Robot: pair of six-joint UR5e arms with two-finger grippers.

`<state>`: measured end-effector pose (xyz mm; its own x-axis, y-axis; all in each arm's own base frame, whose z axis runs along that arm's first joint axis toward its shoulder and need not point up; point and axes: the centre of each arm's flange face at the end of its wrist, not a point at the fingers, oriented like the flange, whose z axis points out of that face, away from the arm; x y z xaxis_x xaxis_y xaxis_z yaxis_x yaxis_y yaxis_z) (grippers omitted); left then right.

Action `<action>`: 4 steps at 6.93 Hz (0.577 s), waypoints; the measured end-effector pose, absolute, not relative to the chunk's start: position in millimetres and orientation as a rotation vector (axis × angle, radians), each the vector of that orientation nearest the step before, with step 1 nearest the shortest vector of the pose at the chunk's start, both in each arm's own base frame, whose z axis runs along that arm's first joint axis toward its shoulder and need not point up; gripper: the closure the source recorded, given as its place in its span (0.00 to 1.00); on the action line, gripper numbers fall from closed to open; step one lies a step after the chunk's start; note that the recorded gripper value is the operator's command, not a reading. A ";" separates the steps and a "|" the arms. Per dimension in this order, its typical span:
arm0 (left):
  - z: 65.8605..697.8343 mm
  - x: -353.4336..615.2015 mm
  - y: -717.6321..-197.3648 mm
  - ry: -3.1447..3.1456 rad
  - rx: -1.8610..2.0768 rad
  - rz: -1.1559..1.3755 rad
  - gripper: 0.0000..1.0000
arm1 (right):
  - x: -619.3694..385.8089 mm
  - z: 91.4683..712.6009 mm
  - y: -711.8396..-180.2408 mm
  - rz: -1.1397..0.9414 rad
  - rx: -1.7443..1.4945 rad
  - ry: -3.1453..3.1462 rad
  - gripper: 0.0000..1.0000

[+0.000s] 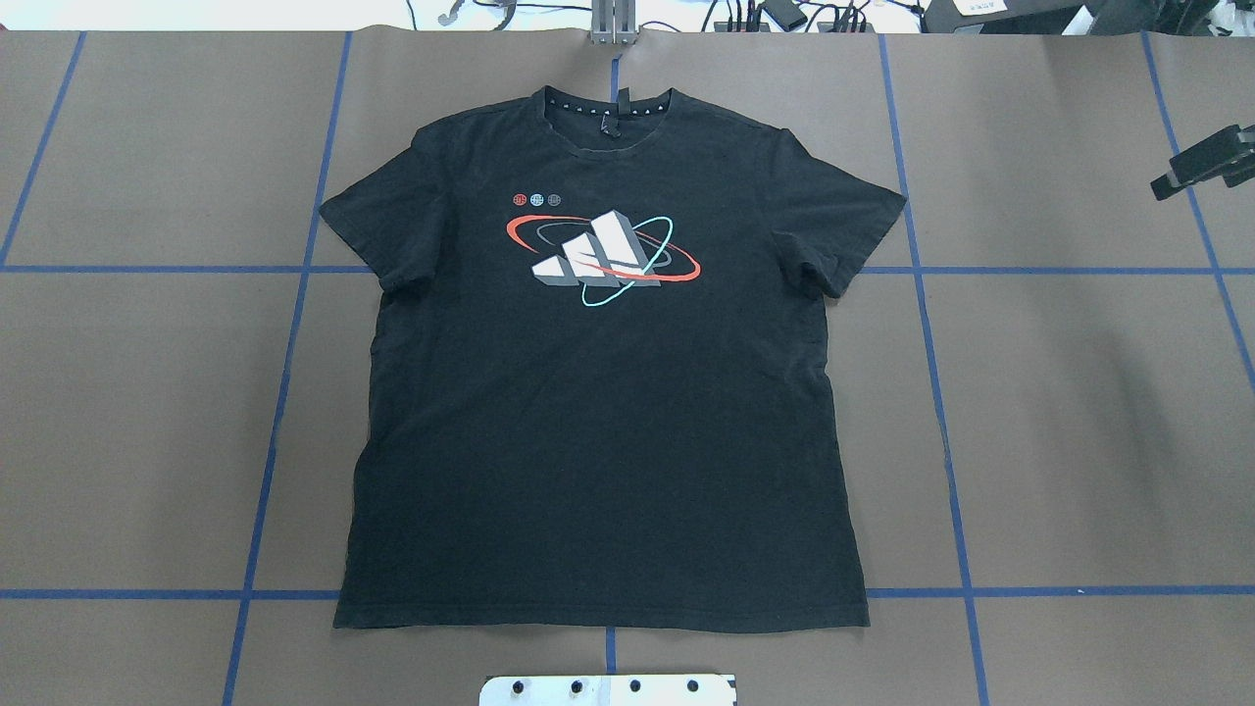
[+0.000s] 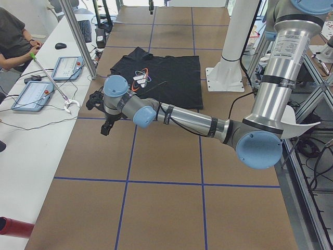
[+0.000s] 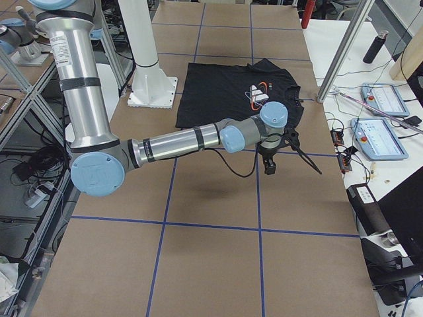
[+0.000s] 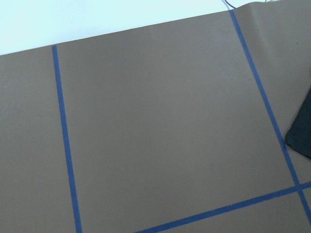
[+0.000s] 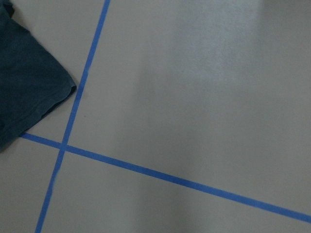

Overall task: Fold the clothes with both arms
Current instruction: 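Move the right gripper down to the shirt's sleeve farthest from the robot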

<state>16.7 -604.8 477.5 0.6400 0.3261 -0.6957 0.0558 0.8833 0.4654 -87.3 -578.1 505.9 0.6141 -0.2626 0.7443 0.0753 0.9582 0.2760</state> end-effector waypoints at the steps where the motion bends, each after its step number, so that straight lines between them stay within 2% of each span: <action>1: 486.0 17.6 -605.3 0.876 0.522 0.179 0.00 | -111.7 506.7 -589.8 -0.209 0.246 -0.912 0.00; 4: 523.5 25.7 -609.9 0.913 0.561 0.138 0.01 | -176.7 465.4 -641.1 -0.247 0.270 -0.946 0.02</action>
